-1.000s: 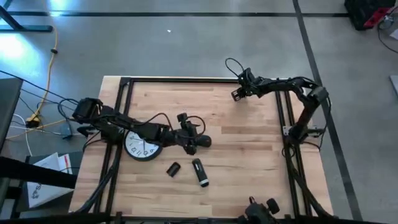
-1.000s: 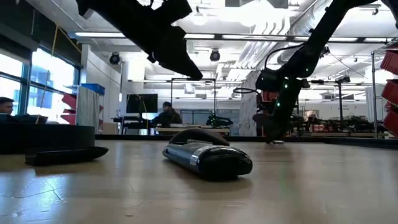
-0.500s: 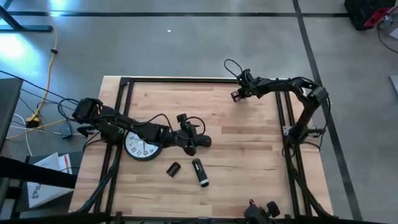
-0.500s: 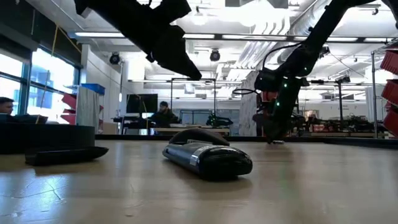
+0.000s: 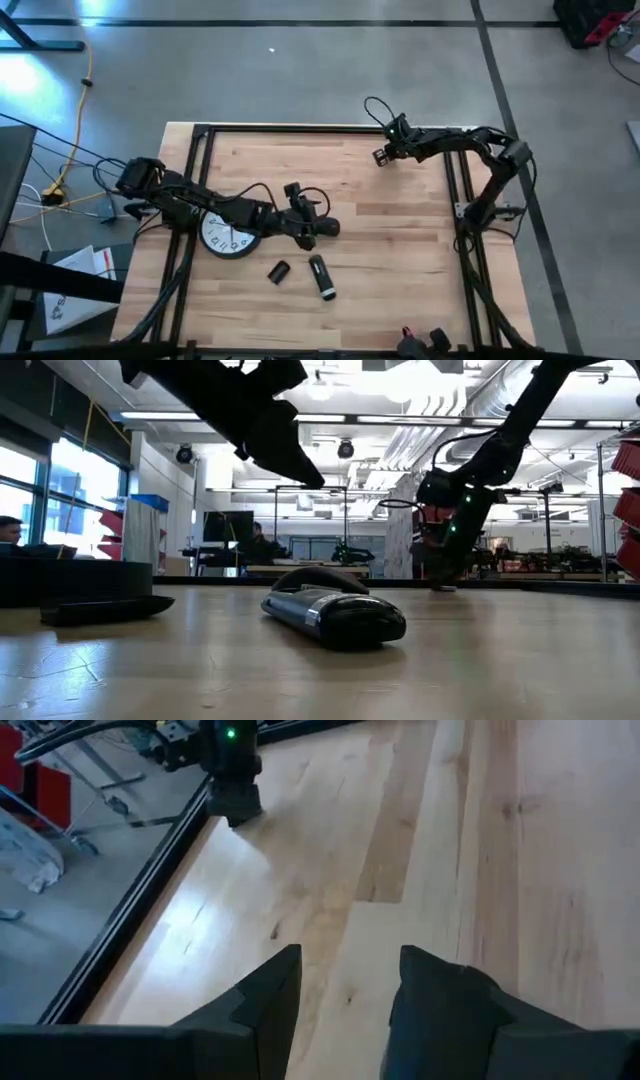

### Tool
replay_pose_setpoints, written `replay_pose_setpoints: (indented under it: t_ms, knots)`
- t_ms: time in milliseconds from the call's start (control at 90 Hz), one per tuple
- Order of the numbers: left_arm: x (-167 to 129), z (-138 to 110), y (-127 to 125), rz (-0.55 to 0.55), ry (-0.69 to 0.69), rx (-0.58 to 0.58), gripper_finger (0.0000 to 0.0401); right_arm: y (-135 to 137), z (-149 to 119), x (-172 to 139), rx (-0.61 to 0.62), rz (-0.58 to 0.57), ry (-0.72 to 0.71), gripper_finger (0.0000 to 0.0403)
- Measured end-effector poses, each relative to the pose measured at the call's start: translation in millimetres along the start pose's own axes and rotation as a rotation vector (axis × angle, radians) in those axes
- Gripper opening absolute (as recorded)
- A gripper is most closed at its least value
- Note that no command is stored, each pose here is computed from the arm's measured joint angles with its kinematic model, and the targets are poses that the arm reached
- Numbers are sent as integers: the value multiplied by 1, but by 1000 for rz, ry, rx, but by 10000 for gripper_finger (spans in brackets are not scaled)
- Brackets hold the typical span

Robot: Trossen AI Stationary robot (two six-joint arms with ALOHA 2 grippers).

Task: Insert battery
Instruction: Insert the silver battery into the black remote

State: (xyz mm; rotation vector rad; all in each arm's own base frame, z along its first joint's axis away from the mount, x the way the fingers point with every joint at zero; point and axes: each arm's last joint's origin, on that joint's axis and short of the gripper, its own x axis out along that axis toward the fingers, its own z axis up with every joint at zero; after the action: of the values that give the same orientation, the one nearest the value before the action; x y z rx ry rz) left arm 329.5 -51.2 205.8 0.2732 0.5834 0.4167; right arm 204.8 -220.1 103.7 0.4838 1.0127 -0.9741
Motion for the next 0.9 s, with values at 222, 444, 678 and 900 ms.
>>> replay_pose_setpoints:
  t_ms: [222,444,678,900]
  knots:
    - [-3,1,0,33,-6,7,156,1,0,0,-11,19,3,23]
    - [-30,12,-9,60,-78,38,156,0,1,-10,7,33,-7,10]
    - [-50,14,-19,-16,-124,41,156,5,1,-43,-26,102,-18,7]
    - [-69,8,-42,-123,-131,-129,156,29,0,-64,-111,161,-84,7]
